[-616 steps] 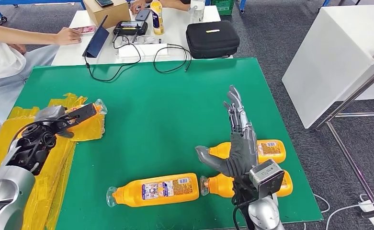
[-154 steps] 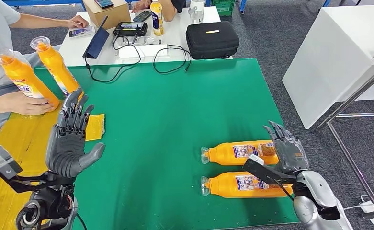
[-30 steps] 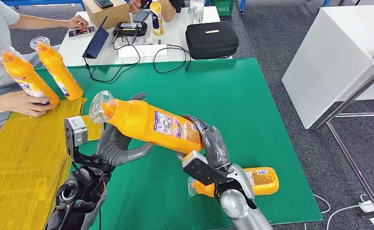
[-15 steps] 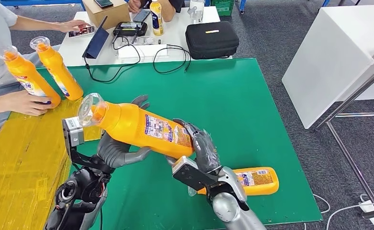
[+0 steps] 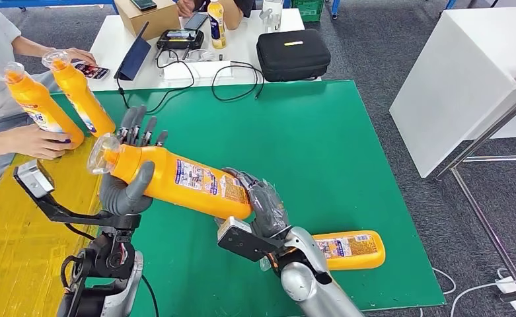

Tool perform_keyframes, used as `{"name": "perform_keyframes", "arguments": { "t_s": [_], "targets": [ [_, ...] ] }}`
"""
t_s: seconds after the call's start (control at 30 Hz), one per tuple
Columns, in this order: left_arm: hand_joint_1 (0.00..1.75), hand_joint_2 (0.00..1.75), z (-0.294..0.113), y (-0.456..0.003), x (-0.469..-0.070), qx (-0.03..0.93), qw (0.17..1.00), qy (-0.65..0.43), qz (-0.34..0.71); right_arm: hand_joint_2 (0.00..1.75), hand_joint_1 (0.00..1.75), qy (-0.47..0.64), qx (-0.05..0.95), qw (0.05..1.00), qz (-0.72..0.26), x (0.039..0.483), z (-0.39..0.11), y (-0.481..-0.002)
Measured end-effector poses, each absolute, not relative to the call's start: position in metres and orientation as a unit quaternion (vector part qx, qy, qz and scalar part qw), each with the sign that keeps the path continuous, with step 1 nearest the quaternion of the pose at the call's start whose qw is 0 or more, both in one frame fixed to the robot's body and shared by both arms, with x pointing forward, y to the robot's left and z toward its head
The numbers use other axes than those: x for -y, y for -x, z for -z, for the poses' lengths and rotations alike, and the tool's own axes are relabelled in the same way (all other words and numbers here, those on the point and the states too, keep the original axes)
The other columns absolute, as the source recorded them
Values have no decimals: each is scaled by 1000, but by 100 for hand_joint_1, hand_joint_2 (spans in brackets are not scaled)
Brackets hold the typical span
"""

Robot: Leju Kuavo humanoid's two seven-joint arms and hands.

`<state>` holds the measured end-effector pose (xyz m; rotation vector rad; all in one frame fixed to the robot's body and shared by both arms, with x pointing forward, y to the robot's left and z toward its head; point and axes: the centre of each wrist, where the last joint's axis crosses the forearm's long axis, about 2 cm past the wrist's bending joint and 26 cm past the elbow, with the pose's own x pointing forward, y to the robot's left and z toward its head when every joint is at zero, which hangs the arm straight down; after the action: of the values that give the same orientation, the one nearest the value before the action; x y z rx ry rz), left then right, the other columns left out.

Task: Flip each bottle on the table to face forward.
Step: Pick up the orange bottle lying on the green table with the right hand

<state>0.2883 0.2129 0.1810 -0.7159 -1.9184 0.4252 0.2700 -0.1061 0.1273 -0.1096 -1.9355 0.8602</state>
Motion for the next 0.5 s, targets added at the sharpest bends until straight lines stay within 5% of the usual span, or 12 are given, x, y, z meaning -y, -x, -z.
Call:
{"name": "perform_keyframes", "arguments": {
  "t_s": [0.5],
  "targets": [
    [175,175,-185,-287,-217,799,488,292,-196,175,175,45,790,494,-360,104,-122,-269]
  ]
}}
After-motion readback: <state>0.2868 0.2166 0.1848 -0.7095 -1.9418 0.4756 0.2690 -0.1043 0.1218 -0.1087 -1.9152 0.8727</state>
